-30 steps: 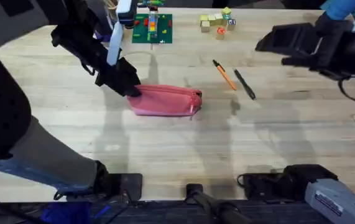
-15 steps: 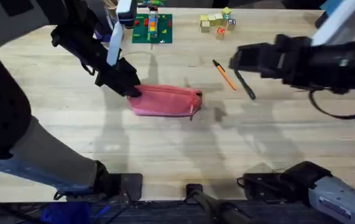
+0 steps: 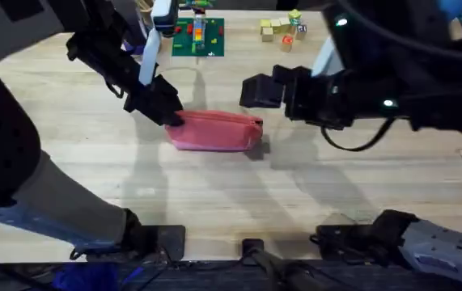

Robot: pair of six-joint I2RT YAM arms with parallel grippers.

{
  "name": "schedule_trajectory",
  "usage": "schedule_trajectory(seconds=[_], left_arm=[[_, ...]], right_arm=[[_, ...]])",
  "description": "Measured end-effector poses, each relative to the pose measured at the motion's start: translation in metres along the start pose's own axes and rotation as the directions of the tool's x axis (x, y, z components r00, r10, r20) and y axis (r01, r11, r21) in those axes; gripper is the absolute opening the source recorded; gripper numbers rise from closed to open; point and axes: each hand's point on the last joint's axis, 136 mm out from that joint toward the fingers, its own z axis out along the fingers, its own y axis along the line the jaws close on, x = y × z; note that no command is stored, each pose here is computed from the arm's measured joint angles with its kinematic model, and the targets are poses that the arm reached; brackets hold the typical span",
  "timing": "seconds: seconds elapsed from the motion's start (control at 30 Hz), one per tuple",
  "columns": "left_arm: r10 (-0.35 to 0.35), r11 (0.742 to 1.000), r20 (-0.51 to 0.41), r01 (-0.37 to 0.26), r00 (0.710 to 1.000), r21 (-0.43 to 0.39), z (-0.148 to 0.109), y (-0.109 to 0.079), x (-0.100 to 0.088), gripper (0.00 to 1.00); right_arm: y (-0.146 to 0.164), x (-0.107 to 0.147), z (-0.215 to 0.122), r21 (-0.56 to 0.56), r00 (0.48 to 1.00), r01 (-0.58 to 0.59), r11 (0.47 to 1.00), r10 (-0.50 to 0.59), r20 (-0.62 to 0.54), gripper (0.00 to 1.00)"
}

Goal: Unzip the bag, pick up the pens from the table one at a time and place them inside, then zip the bag closed.

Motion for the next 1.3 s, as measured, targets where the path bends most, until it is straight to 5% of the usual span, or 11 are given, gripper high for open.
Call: schedule_trajectory(seconds=[0.87,1.3], left_arm=[[0.0,1.0,0.0,0.0,1.0,0.0,0.0,0.0,0.0,0.043],[0.0,1.0,0.0,0.0,1.0,0.0,0.0,0.0,0.0,0.043]], right_arm=[[0.006,0.008,0.034,0.016,0.994,-0.064,0.998,0.066,-0.084,0.997],[0.009,0.036,0.064,0.077,0.975,-0.101,0.992,0.115,-0.193,0.996]])
